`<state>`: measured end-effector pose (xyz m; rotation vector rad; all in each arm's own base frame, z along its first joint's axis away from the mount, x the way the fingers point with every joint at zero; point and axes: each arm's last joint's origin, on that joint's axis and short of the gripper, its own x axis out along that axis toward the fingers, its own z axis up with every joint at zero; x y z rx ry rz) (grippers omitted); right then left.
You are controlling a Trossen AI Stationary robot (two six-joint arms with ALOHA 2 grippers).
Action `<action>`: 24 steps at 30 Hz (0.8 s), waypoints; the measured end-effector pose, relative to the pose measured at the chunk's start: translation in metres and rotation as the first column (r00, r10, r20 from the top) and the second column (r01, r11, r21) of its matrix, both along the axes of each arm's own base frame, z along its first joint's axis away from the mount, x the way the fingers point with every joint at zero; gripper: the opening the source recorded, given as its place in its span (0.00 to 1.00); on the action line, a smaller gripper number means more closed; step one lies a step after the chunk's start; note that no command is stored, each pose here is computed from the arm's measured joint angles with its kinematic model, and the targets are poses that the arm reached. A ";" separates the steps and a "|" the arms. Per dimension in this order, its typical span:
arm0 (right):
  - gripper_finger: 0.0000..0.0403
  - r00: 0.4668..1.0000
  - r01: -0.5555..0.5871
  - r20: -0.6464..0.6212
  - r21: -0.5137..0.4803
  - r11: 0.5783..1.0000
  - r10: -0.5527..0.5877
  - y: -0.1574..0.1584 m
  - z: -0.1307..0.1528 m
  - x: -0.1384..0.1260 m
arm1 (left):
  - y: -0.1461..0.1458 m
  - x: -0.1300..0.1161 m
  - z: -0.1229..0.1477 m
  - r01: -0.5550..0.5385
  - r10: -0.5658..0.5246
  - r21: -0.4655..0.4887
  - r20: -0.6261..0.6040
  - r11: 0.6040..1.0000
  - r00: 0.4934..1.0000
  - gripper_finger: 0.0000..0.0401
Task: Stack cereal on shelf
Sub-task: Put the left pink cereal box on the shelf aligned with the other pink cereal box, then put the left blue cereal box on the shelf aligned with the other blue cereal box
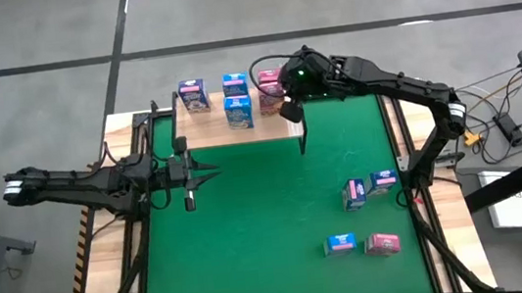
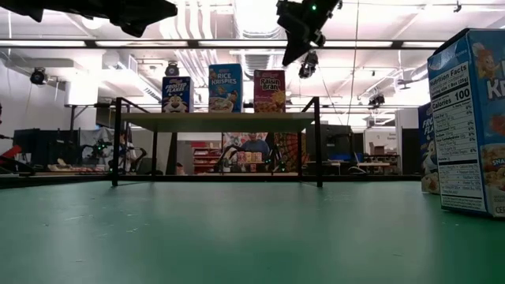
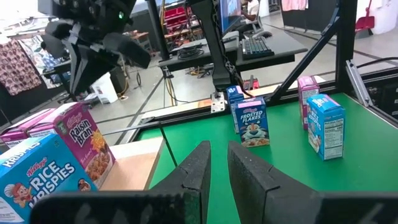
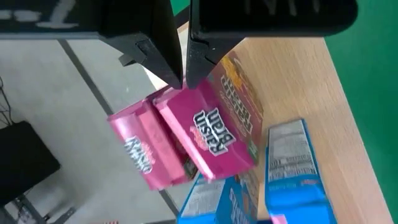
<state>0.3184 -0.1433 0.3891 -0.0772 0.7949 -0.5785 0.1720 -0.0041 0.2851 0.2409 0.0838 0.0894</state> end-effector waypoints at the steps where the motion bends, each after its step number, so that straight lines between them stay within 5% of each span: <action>1: 0.03 1.000 -0.002 0.006 -0.003 1.000 0.002 0.001 0.002 0.000 | 0.000 0.000 0.000 0.000 0.000 0.000 0.000 1.000 1.000 0.09; 9: 0.03 0.998 -0.052 0.028 0.043 0.998 0.051 0.025 0.017 -0.003 | 0.000 0.000 0.002 0.000 0.000 -0.003 0.016 1.000 1.000 0.09; 17: 0.03 0.959 -0.245 -0.044 0.370 0.896 0.280 0.080 0.001 -0.010 | -0.002 0.011 0.004 0.056 -0.051 -0.063 0.077 0.996 0.996 0.09; 20: 0.03 0.942 -0.194 -0.154 0.477 0.857 0.299 0.101 -0.015 -0.015 | -0.004 0.018 0.003 0.115 -0.107 -0.084 0.100 0.990 0.989 0.09; 24: 0.03 0.926 0.013 -0.316 0.574 0.819 0.207 0.122 -0.039 -0.025 | -0.005 0.023 0.002 0.127 -0.114 -0.110 0.113 0.986 0.987 0.09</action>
